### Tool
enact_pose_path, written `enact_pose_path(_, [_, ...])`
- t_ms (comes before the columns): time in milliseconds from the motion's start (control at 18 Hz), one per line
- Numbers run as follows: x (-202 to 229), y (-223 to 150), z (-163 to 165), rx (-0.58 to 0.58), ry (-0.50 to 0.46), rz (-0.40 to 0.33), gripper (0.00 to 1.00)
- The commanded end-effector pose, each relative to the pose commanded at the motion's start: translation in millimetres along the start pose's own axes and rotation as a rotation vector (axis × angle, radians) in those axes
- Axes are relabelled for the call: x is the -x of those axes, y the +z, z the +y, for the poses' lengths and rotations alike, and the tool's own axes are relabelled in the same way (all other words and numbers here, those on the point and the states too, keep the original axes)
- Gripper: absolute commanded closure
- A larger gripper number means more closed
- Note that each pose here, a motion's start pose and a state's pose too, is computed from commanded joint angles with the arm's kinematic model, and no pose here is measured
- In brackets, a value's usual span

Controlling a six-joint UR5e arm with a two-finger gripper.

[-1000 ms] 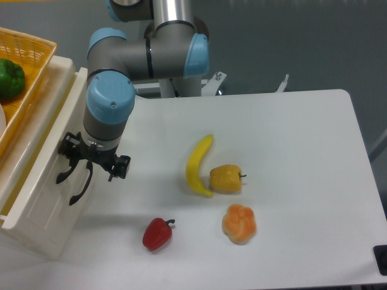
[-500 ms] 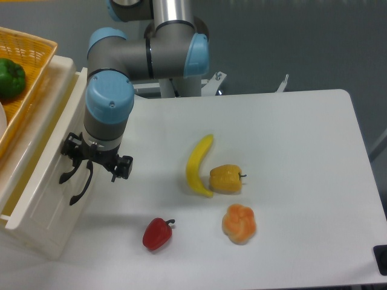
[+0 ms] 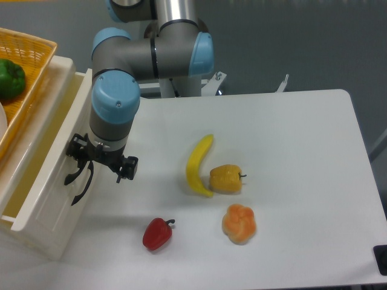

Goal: Slide the top white drawer open
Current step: 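Pull the handle outward, sliding the upper drawer open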

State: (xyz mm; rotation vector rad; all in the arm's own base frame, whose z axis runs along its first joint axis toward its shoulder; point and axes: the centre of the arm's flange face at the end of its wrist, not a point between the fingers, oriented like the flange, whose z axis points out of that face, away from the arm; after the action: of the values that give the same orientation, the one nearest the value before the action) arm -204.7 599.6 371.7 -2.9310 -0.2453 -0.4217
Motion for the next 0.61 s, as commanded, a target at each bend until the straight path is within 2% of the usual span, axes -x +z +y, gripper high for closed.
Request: enact_pose_path(611, [29.9, -11.2, 4.4, -0.021, -0.038, -0.008, 0.0])
